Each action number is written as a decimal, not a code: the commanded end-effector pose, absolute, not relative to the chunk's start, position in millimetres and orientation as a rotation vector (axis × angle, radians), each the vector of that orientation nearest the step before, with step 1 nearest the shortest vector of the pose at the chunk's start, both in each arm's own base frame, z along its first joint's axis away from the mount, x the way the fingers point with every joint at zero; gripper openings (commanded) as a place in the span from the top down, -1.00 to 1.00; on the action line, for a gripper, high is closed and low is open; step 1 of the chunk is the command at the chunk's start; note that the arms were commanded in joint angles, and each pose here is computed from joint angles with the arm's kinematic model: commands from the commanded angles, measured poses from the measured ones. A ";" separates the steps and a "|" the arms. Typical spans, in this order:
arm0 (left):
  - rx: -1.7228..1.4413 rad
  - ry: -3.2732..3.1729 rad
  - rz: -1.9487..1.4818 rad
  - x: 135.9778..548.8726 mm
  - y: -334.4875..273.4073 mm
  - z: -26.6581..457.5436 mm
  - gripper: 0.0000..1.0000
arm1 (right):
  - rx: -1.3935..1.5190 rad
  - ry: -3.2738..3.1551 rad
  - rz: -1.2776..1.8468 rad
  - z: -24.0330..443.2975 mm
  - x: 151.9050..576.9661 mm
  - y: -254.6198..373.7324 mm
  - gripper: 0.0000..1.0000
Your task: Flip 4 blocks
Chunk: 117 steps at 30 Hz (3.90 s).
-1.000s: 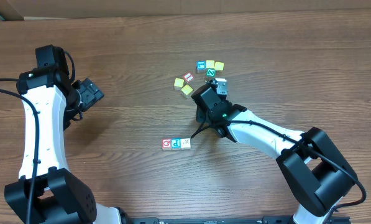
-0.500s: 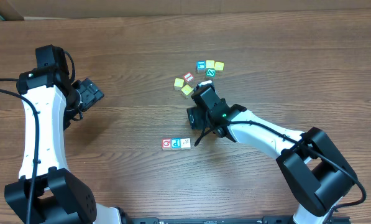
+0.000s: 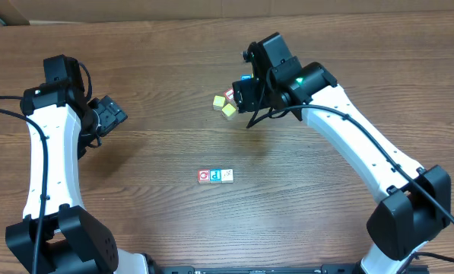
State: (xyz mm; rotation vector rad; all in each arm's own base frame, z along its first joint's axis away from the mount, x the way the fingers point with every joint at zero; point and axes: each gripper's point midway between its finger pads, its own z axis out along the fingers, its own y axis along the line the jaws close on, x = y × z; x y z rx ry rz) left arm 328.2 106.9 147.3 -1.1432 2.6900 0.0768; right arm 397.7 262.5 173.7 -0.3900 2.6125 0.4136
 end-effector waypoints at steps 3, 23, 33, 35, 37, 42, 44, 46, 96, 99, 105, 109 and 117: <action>-1.121 2.696 0.077 329.6 106.9 148.5 -1.00 | -0.464 2.655 0.436 153.4 395.3 271.7 -0.78; -1.121 2.696 0.077 329.6 106.9 148.5 -0.99 | -0.490 2.636 0.350 55.9 439.0 298.5 -0.63; -1.121 2.696 0.077 329.6 106.9 148.5 -0.99 | -0.519 2.647 0.350 20.4 435.8 309.1 -0.61; -1.120 2.696 0.076 329.7 106.6 148.5 -1.00 | -0.518 2.640 0.353 18.6 437.7 310.4 -0.61; -1.120 2.696 0.077 329.6 106.7 148.5 -0.99 | -0.516 2.635 0.357 19.3 438.8 311.2 -0.61; -1.120 2.696 0.076 329.8 106.6 148.5 -1.00 | -0.508 2.624 0.361 23.0 442.3 310.8 -0.57; -1.120 2.696 0.077 329.7 106.7 148.5 -1.00 | -0.459 2.610 0.376 36.0 450.1 308.4 -0.58; -1.120 2.696 0.077 329.6 106.7 148.5 -0.99 | -0.421 2.591 0.417 55.7 457.0 307.9 -0.57; -1.120 2.696 0.077 329.7 106.7 148.5 -0.99 | 0.013 2.626 0.423 68.2 487.9 241.0 -0.63; -1.120 2.696 0.077 329.7 106.7 148.5 -0.99 | 0.056 2.609 0.435 66.2 491.7 239.4 -0.54; -1.120 2.696 0.077 329.7 106.7 148.5 -1.00 | 0.149 2.594 0.426 60.2 491.6 239.9 -0.50; -1.120 2.696 0.077 329.7 106.7 148.5 -0.99 | 0.141 2.584 0.405 60.0 491.2 242.9 -0.50; -1.120 2.696 0.077 329.7 106.7 148.5 -0.99 | 0.147 2.578 0.359 45.8 487.3 237.7 -0.50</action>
